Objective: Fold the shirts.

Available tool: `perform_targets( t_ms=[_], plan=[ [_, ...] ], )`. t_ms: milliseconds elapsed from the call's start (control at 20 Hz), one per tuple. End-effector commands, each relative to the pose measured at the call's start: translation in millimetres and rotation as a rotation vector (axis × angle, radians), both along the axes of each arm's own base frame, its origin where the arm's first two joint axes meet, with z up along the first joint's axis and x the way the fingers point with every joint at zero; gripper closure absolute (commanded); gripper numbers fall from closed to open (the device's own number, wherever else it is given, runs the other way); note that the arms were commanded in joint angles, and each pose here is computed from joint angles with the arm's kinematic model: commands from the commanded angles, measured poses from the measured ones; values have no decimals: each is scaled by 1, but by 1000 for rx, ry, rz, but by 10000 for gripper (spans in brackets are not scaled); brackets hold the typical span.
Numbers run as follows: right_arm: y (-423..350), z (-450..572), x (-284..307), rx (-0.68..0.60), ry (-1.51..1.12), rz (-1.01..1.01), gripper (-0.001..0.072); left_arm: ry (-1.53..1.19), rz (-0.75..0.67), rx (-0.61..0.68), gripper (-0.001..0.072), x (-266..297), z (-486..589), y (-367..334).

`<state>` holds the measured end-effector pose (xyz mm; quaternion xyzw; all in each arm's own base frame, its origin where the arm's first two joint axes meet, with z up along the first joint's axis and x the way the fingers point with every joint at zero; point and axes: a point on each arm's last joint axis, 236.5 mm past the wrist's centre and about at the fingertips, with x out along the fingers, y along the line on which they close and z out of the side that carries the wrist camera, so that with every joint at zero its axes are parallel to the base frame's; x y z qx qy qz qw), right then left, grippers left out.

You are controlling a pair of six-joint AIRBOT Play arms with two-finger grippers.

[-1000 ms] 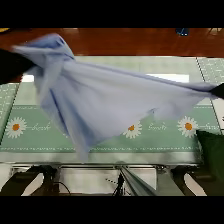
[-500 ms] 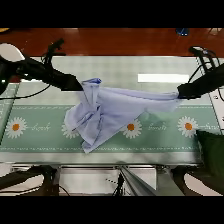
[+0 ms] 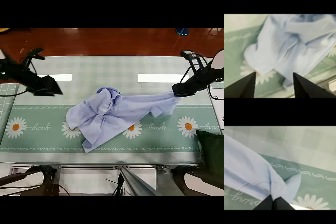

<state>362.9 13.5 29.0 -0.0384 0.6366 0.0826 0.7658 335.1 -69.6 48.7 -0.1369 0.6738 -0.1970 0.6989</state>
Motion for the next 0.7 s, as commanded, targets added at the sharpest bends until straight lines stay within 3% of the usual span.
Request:
perform_targets(
  t_ms=[0,100,150,350,650],
  plan=[
    [-17,-2,2,-45,0,-35,686,111,58,14,163,-55,-13,12],
    [-21,-2,2,-38,0,-60,686,155,78,-50,136,-92,-40,-11],
    [-21,-2,2,-31,-2,-65,686,161,87,-108,81,-108,-51,-25],
    [-18,-1,6,-16,-17,-67,686,287,97,-273,81,-169,-91,-69],
    [-15,-1,6,-5,-17,-67,686,306,30,-214,84,-204,-134,-96]
  ],
)
